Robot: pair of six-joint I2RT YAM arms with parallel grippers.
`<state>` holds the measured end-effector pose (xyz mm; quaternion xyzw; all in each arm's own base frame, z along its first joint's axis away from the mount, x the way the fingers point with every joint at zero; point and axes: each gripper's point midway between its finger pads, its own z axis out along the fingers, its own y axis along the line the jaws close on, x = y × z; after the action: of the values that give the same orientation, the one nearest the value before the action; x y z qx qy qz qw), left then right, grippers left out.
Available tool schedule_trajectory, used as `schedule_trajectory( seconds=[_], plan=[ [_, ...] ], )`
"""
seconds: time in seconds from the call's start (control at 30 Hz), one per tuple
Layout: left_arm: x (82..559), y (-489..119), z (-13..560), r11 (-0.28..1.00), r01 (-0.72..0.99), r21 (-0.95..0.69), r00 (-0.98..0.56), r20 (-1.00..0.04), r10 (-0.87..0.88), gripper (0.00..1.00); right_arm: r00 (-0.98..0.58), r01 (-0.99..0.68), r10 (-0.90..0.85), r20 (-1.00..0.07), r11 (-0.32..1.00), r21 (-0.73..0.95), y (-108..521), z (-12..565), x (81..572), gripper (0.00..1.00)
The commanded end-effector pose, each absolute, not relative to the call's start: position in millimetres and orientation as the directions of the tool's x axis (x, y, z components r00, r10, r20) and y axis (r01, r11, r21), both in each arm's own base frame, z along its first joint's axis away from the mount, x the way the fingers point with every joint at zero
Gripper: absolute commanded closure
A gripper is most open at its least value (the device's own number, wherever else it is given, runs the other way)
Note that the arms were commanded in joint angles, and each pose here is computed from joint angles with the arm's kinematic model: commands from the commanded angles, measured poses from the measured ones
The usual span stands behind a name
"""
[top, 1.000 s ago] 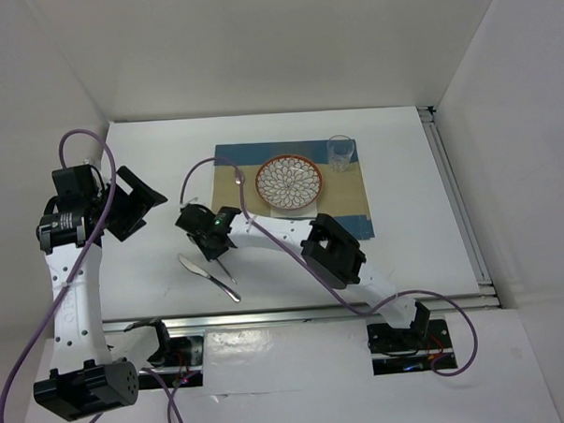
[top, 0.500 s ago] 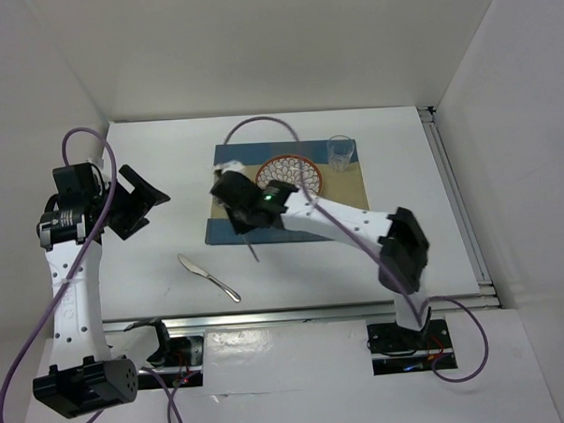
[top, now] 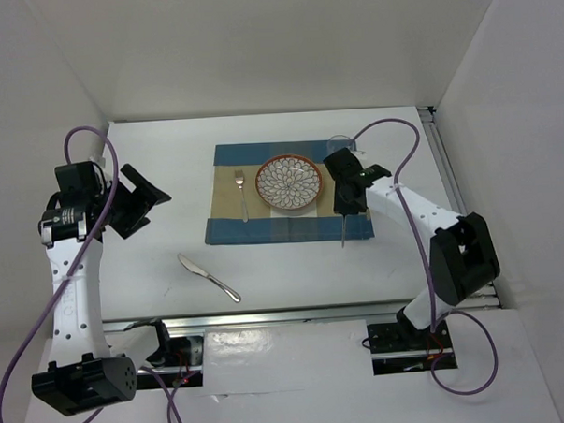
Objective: Set the dinner table for one person
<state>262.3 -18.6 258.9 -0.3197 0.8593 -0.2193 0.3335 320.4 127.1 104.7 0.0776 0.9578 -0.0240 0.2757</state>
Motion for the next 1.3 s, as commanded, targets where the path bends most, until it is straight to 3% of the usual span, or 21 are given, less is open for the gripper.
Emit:
schedule_trajectory(
  seconds=[0.0, 0.23, 0.5, 0.6, 0.73, 0.93, 1.03, 1.1, 1.17, 1.27],
  plan=[
    [269.2, -18.8, 270.0, 0.714, -0.363, -0.598, -0.566, -0.467, -0.679, 0.06, -0.794, 0.113, 0.114, -0.597, 0.993, 0.040, 128.2, 104.0, 358.3, 1.00],
    [269.3, -19.2, 263.1, 0.724, -0.364, -0.586, -0.577, -0.468, -0.670, 0.05, -0.797, 0.074, 0.067, -0.600, 0.997, 0.013, 126.9, 79.5, 409.3, 1.00],
    [269.4, -17.6, 262.6, 0.725, -0.370, -0.581, -0.573, -0.472, -0.670, 0.05, -0.809, 0.043, 0.040, -0.586, 0.999, 0.008, 137.6, 53.1, 429.9, 1.00],
    [268.9, -17.4, 258.9, 0.729, -0.375, -0.573, -0.585, -0.464, -0.666, 0.05, -0.809, 0.068, 0.050, -0.586, 0.998, -0.008, 134.8, 52.5, 434.0, 0.90],
    [268.6, -20.7, 260.0, 0.726, -0.363, -0.584, -0.592, -0.457, -0.664, 0.05, -0.805, 0.096, 0.085, -0.587, 0.995, 0.013, 135.0, 60.2, 430.7, 0.62],
    [273.6, -13.3, 249.6, 0.746, -0.382, -0.545, -0.607, -0.461, -0.648, 0.05, -0.698, 0.130, 0.134, -0.704, 0.990, 0.059, 129.3, 142.0, 414.8, 0.60],
    [274.2, -13.1, 250.6, 0.745, -0.386, -0.544, -0.610, -0.456, -0.648, 0.05, -0.667, -0.005, 0.071, -0.741, 0.995, 0.101, 161.4, 176.0, 385.6, 0.59],
    [275.4, -8.6, 252.6, 0.750, -0.396, -0.530, -0.596, -0.473, -0.649, 0.05, -0.665, -0.168, 0.015, -0.747, 0.971, 0.169, 216.8, 186.8, 357.1, 0.51],
    [275.7, -3.1, 253.7, 0.753, -0.413, -0.512, -0.582, -0.488, -0.651, 0.05, -0.656, -0.337, -0.059, -0.753, 0.915, 0.222, 278.9, 193.0, 317.6, 0.36],
    [272.2, 10.2, 257.2, 0.729, -0.488, -0.481, -0.553, -0.476, -0.684, 0.05, -0.653, -0.482, -0.187, -0.734, 0.850, 0.212, 350.8, 169.8, 272.4, 0.28]
  ],
)
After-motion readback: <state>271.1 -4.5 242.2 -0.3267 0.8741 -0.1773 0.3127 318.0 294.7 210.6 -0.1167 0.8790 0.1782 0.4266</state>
